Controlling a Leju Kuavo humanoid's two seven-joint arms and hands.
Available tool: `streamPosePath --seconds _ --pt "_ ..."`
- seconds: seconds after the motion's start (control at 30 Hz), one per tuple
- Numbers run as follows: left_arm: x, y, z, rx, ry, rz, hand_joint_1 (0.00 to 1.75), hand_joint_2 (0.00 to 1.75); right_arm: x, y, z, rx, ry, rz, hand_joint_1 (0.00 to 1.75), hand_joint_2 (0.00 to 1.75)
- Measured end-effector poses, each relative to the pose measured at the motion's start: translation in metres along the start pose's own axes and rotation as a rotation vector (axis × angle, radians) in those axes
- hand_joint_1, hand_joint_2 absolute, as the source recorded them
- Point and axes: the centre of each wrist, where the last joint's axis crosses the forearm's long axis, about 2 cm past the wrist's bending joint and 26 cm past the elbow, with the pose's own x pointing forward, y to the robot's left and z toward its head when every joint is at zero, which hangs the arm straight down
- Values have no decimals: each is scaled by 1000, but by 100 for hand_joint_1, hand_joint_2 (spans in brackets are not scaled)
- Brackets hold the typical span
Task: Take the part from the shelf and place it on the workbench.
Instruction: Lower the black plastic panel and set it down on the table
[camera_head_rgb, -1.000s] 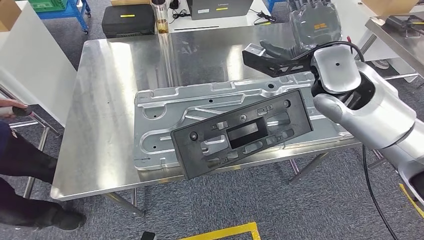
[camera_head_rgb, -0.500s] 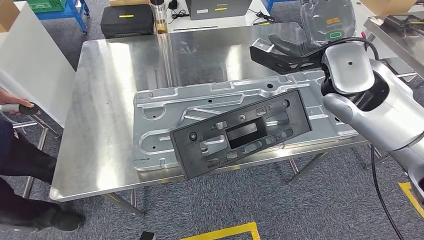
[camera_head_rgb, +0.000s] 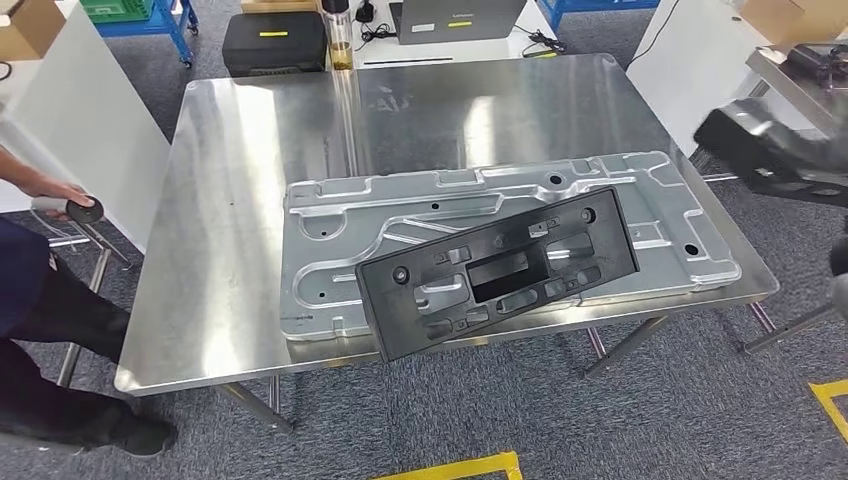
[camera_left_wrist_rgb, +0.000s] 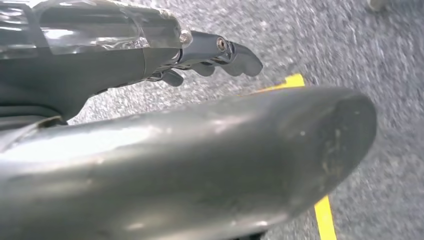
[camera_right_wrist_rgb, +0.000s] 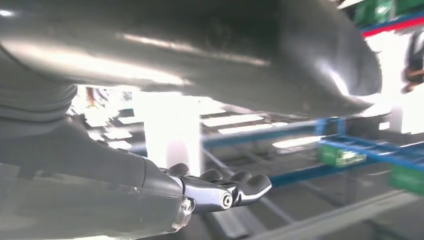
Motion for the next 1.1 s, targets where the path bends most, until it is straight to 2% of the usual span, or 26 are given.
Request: streamPosePath --seconds 0.17,0.27,0.43,0.57,0.63,0.73,0.87,0.93,1.0,1.1 --pt "-8 3 3 18 20 15 0 0 -59 11 20 -32 169 -124 0 0" --pt "-11 5 4 24 29 21 0 0 -96 27 33 -98 346 -239 0 0" --pt "-12 10 4 36 36 29 0 0 -150 89 68 -193 752 -475 0 0" --pt "-12 13 3 57 88 31 0 0 -169 152 112 -140 1041 -563 0 0" --pt "-12 15 3 65 117 33 0 0 -171 184 136 -77 1130 -565 0 0" --pt "-12 16 3 71 156 39 0 0 -165 226 171 20 1185 -539 0 0" --pt "-11 19 3 76 170 39 0 0 -151 264 209 126 1232 -503 0 0" --pt "-10 20 2 80 170 42 0 0 -136 287 235 213 1287 -471 0 0" --pt "-6 21 0 80 164 44 0 0 -116 307 274 342 1341 -418 0 0" --pt "-7 21 0 78 169 45 0 0 -81 325 319 509 1404 -390 0 0"
